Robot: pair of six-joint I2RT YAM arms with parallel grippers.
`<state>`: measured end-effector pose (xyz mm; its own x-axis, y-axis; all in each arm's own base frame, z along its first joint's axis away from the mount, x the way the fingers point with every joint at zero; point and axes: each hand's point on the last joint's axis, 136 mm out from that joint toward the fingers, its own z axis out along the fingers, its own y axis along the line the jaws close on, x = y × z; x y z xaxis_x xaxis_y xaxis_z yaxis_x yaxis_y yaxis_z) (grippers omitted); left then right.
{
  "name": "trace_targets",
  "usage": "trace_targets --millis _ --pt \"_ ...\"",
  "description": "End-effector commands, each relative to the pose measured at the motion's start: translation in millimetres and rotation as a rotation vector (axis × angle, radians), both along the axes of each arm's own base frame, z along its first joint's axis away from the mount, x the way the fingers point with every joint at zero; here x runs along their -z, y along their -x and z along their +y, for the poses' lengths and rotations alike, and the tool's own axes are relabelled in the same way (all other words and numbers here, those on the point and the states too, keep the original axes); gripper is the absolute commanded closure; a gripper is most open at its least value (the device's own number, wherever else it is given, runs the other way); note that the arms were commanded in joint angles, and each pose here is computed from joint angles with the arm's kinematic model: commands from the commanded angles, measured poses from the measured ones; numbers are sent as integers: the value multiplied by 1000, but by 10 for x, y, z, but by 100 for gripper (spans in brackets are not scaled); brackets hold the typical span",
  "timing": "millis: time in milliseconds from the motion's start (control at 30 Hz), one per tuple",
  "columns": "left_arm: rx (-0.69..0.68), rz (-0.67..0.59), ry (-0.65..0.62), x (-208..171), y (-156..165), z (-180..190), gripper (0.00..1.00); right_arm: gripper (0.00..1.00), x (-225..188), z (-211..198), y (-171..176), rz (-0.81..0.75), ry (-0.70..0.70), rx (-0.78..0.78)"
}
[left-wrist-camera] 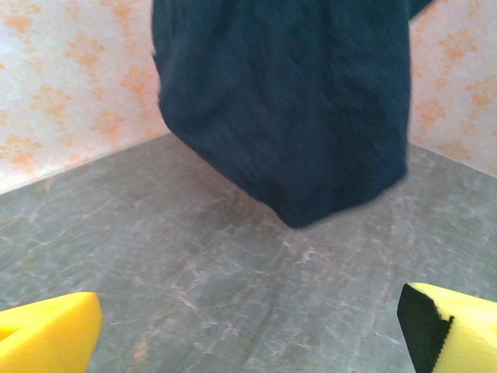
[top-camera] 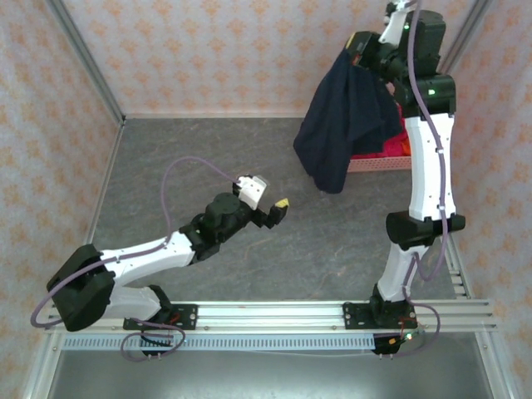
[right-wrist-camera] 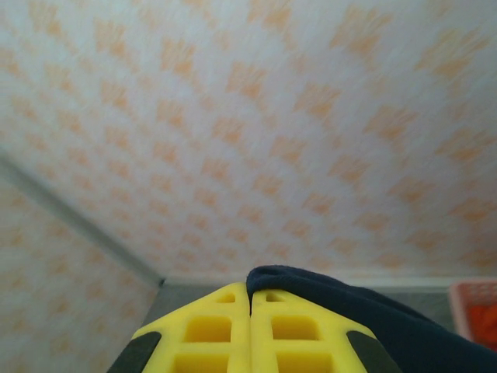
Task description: Fold and stack the t-shirts
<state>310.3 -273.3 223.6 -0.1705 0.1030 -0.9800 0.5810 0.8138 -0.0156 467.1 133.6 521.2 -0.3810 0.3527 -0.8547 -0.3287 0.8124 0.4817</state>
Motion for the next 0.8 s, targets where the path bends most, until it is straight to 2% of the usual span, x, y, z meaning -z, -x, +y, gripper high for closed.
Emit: trace_targets --millis 0,167,333,367,400,433,467,500,567,633,767 --pt "-79 -3 51 -96 -53 307 0 100 -104 493 324 -19 -28 -212" --pt "-175 -7 64 -126 -27 750 0 100 144 735 372 26 13 -261" --pt "-341 45 55 -3 -60 1265 0 98 704 411 0 103 77 -44" --pt "-379 64 60 33 -79 1364 0 81 836 295 -95 127 79 5" --pt "-423 90 71 74 -102 1471 0 56 1029 140 -216 173 74 68" --pt "-459 119 81 120 -125 1561 0 37 1242 -31 -328 228 76 134" --pt "-485 146 86 166 -146 1625 0 21 1420 -170 -409 271 91 184" --pt "-517 177 92 215 -171 1695 0 11 1608 -323 -478 312 127 247" --pt "-571 245 104 318 -230 1803 0 4 1863 -519 -526 360 222 333" --pt "-619 318 113 425 -307 1869 0 1 2047 -631 -491 398 278 380" --pt "-722 448 114 676 -471 1954 0 1 2326 -465 -331 395 253 327"
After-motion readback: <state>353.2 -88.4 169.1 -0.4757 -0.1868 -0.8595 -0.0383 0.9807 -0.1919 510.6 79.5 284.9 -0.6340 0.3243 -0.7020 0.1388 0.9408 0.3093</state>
